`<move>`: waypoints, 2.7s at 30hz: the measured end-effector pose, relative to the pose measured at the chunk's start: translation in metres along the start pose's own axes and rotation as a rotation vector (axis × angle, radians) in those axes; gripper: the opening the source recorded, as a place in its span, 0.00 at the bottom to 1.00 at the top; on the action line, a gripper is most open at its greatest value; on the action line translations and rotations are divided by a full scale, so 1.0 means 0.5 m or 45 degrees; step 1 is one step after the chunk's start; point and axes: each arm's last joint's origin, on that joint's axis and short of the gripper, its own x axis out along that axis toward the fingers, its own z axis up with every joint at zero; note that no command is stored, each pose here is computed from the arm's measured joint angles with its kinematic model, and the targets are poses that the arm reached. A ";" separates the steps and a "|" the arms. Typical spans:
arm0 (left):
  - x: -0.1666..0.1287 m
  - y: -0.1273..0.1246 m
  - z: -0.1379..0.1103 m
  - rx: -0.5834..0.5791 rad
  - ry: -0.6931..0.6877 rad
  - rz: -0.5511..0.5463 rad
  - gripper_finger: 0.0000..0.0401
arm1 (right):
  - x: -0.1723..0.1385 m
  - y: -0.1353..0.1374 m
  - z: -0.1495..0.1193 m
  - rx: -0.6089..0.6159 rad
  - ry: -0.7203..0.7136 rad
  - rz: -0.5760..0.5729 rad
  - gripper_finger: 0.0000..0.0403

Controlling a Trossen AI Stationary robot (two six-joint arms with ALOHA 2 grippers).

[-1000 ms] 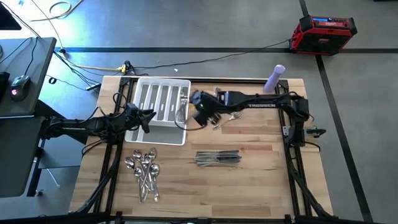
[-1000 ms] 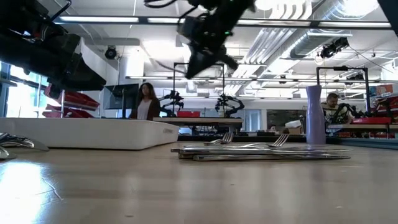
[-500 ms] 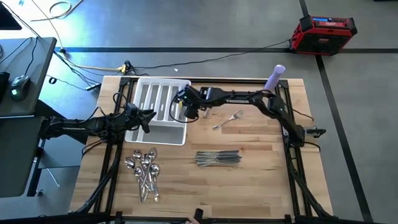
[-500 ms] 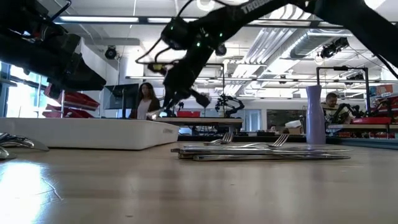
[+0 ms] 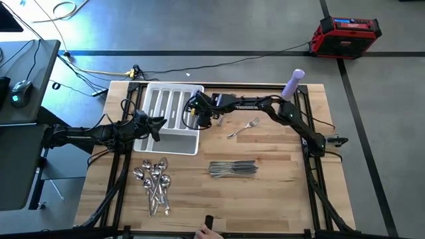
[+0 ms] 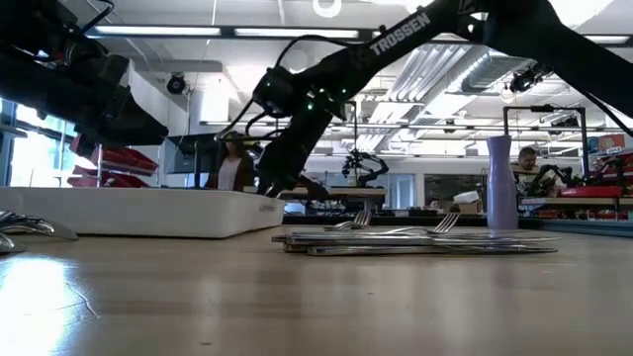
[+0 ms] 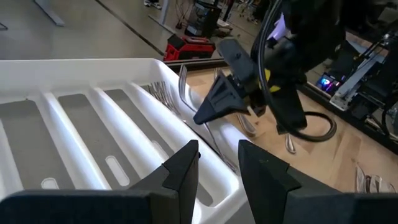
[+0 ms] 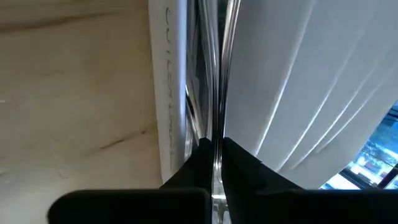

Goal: Sort silverware
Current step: Put the fork in the silverware tray

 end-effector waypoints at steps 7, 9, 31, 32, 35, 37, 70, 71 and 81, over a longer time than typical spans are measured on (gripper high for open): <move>0.000 0.001 -0.001 0.004 0.001 0.007 0.24 | 0.000 -0.013 -0.006 0.106 0.020 -0.089 0.05; 0.000 0.001 0.000 0.003 0.000 0.008 0.24 | -0.001 -0.013 -0.009 0.134 0.006 -0.099 0.12; 0.000 0.001 -0.001 -0.007 0.000 0.009 0.24 | -0.280 -0.024 -0.035 0.802 -0.139 0.194 0.36; 0.000 0.001 -0.001 -0.007 0.000 0.009 0.24 | -0.298 -0.013 -0.035 0.892 -0.158 0.283 0.36; 0.000 0.001 -0.001 -0.007 0.001 0.009 0.24 | -0.321 0.029 -0.026 1.107 -0.145 0.615 0.36; 0.000 0.001 -0.001 -0.007 0.000 0.009 0.24 | -0.321 0.056 -0.024 1.192 -0.087 0.785 0.36; 0.003 0.004 -0.011 -0.007 0.067 0.024 0.24 | -0.146 0.276 0.060 1.234 0.247 0.872 0.02; 0.003 0.004 -0.011 -0.008 0.066 0.024 0.24 | -0.146 0.275 0.062 1.223 0.248 0.870 0.02; 0.003 0.004 -0.010 -0.009 0.058 0.034 0.24 | -0.237 0.137 0.078 0.787 0.295 0.512 0.00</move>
